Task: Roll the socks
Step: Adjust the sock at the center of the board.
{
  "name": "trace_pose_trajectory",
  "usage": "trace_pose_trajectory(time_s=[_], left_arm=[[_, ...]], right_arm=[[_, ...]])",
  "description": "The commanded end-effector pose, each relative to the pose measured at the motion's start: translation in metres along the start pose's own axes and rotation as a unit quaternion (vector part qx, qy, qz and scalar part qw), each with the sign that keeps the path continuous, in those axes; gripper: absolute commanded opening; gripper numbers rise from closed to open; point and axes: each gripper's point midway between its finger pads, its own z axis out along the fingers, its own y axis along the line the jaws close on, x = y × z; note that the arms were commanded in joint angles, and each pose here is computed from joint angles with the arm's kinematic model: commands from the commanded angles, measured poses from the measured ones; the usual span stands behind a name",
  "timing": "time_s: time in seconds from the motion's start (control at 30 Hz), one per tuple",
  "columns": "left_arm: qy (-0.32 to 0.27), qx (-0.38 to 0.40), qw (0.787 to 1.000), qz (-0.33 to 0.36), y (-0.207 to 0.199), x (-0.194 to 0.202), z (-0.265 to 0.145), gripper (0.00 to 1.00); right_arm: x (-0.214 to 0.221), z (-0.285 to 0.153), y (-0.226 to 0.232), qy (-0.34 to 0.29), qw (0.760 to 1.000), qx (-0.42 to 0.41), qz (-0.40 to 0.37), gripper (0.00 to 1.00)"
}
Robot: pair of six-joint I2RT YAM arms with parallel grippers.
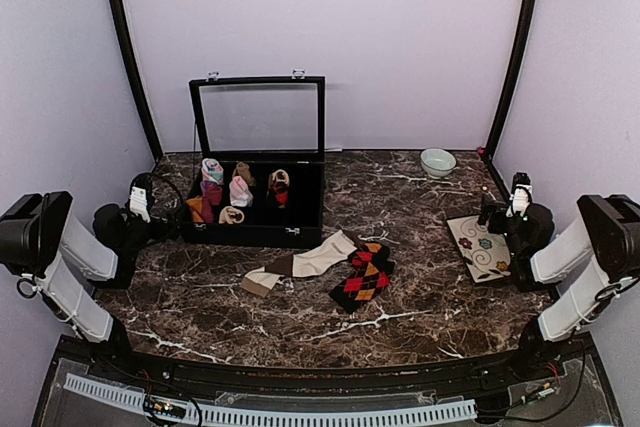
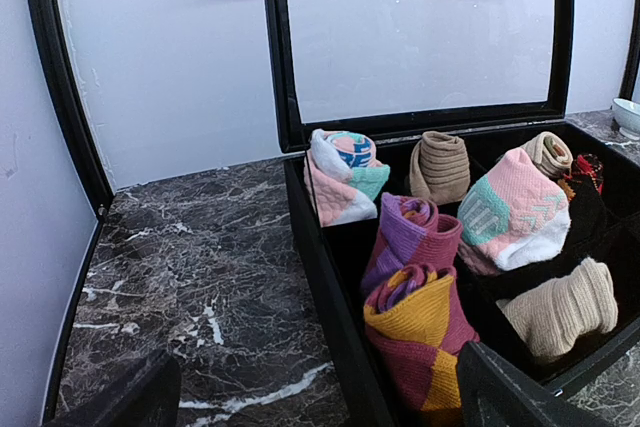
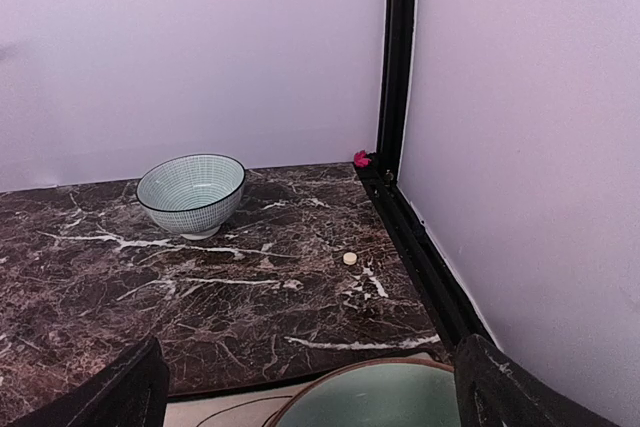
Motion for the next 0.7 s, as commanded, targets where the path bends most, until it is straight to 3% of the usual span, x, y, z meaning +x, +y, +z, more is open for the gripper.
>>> trace_pose_trajectory(time_s=[0.0,0.37,0.5,0.6,0.67], left_arm=[[-0.011,0.0,1.0,-0.001,-0.002,-0.004,-0.002,0.99],[-0.01,0.007,1.0,0.007,-0.007,-0.004,-0.001,0.99],[0.0,0.012,1.0,0.002,-0.005,-0.015,0.005,0.99],[0.061,0.008,0.998,-0.014,0.008,-0.036,0.027,0.99],[0.089,0.011,0.996,-0.012,0.013,-0.05,0.037,0.99]], right_arm=[[-0.009,0.003,-0.001,-0.015,1.0,0.002,0.007,1.0],[-0.011,0.004,-0.013,-0.011,0.999,0.036,0.02,1.0],[-0.02,0.02,-0.048,0.077,0.984,0.152,0.047,1.0],[-0.044,0.045,-0.029,0.128,0.986,0.101,0.016,1.0],[-0.048,0.054,-0.021,0.152,0.982,0.092,0.065,1.0]])
